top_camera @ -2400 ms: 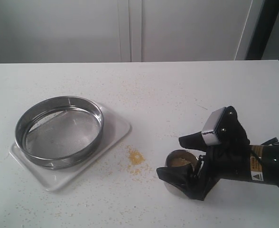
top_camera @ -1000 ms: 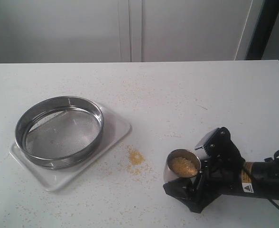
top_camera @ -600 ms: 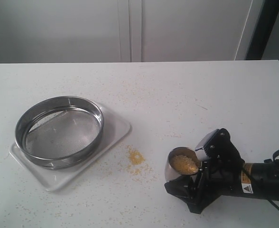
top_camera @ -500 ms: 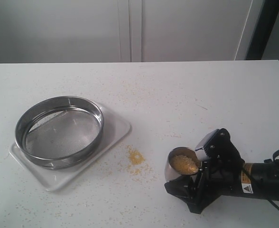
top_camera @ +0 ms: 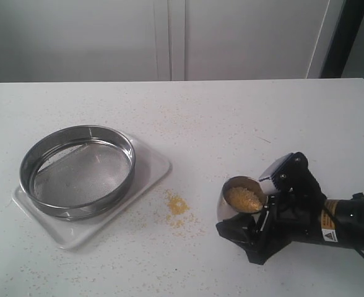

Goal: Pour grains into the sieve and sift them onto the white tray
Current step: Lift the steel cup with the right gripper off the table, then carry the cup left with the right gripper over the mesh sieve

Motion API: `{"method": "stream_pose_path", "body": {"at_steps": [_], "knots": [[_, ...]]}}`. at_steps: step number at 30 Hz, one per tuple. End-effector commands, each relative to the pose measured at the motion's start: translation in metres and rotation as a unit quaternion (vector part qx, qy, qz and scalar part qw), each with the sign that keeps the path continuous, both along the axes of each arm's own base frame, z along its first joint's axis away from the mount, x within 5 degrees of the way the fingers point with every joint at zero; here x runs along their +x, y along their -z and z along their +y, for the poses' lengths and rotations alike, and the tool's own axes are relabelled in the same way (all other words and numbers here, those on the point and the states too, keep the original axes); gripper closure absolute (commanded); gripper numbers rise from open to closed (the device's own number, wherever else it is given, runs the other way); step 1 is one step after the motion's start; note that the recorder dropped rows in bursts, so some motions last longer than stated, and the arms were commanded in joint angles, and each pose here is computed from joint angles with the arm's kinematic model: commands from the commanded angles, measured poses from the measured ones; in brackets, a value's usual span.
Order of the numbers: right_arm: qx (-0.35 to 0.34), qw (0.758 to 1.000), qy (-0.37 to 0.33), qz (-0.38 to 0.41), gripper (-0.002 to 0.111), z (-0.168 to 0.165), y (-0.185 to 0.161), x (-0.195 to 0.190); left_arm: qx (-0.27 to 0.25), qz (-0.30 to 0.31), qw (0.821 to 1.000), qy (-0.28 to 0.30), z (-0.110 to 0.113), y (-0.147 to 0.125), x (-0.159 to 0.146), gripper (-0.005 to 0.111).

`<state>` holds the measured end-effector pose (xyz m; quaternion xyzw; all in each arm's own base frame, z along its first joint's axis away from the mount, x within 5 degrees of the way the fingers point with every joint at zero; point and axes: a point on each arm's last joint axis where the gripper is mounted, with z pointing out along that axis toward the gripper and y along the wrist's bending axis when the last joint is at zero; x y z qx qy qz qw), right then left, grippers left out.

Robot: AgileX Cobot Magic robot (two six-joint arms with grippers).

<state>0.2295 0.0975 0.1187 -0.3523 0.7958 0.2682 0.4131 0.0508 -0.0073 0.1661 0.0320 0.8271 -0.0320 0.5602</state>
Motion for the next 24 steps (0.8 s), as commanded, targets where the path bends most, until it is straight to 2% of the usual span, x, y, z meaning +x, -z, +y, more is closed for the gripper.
{"method": "stream_pose_path", "body": {"at_steps": [1,10,19,24], "knots": [[0.004,1.0,0.015,-0.01,0.108,0.002,-0.018,-0.001,-0.003,-0.001,1.0,-0.001,0.0,0.001,0.0,0.107],[-0.049,0.999,0.015,0.003,0.108,0.019,-0.043,0.005,-0.003,-0.001,1.0,-0.001,0.0,0.001,0.0,0.107],[-0.067,0.997,-0.035,0.034,0.108,0.048,-0.065,0.011,-0.003,-0.001,1.0,-0.001,0.0,0.001,0.0,0.107],[-0.08,0.995,-0.052,0.019,0.108,0.066,-0.08,0.016,-0.003,-0.001,1.0,-0.001,0.0,0.001,0.0,0.107]]}}
